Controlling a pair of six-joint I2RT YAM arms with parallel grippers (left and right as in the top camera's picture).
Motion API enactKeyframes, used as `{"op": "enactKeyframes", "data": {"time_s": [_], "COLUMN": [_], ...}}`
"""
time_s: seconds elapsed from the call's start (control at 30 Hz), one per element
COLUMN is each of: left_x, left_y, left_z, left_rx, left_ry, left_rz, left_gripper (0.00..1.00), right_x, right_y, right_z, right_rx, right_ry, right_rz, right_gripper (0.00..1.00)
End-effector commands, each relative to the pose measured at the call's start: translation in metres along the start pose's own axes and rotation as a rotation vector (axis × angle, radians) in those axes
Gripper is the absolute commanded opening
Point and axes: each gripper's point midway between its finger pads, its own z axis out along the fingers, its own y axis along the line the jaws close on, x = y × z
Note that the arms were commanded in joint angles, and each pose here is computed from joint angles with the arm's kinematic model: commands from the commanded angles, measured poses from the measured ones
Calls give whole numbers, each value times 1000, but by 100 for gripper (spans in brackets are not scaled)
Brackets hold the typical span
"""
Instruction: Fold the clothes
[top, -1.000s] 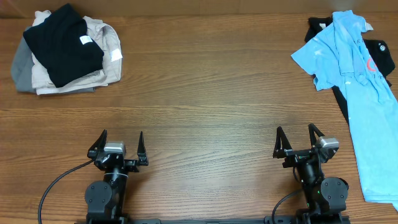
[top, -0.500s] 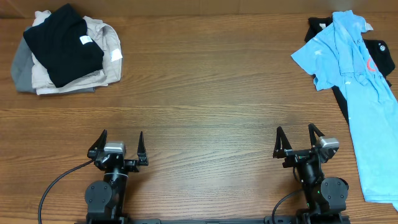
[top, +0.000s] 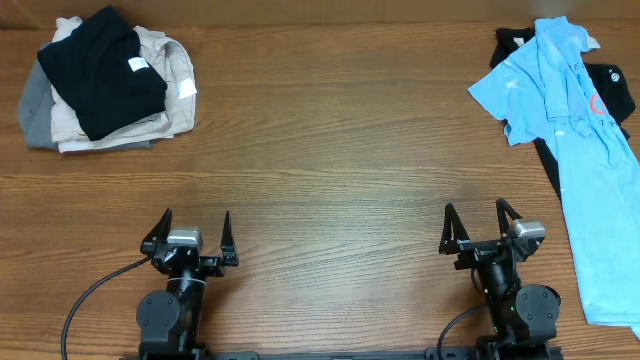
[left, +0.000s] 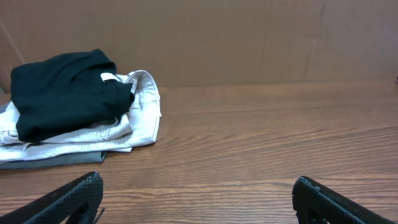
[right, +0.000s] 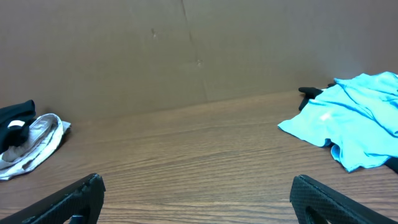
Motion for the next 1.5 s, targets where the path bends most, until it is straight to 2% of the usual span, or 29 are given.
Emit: {"op": "enactKeyframes", "data": {"time_s": [0.0, 0.6, 0.87, 1.03, 1.2, 1.37, 1.47], "left_x": [1, 1, 1, 1, 1, 1, 1], "left_y": [3, 3, 3, 3, 3, 3, 3], "left_z": [0, 0, 0, 0, 0, 0, 0], "left_rx": [-16, -16, -16, -16, -16, -16, -16], "left_ry": [-5, -5, -5, -5, -5, -5, -5], "left_rz": [19, 19, 19, 19, 19, 19, 19], "left_gripper": [100, 100, 100, 100, 100, 100, 100], "right_x": [1, 1, 5, -20, -53, -102, -132], "right_y": [-1, 0, 50, 76, 82, 75, 64], "right_z": [0, 0, -8, -18, -26, -25, -13], "right_rx": [2, -5, -292, -451, -466, -358, -239], "right_ry": [-7, -7, 80, 9, -75, -161, -156], "right_rz": [-5, 1, 321, 298, 248, 150, 73], "right_gripper": [100, 100, 100, 100, 100, 100, 100]}}
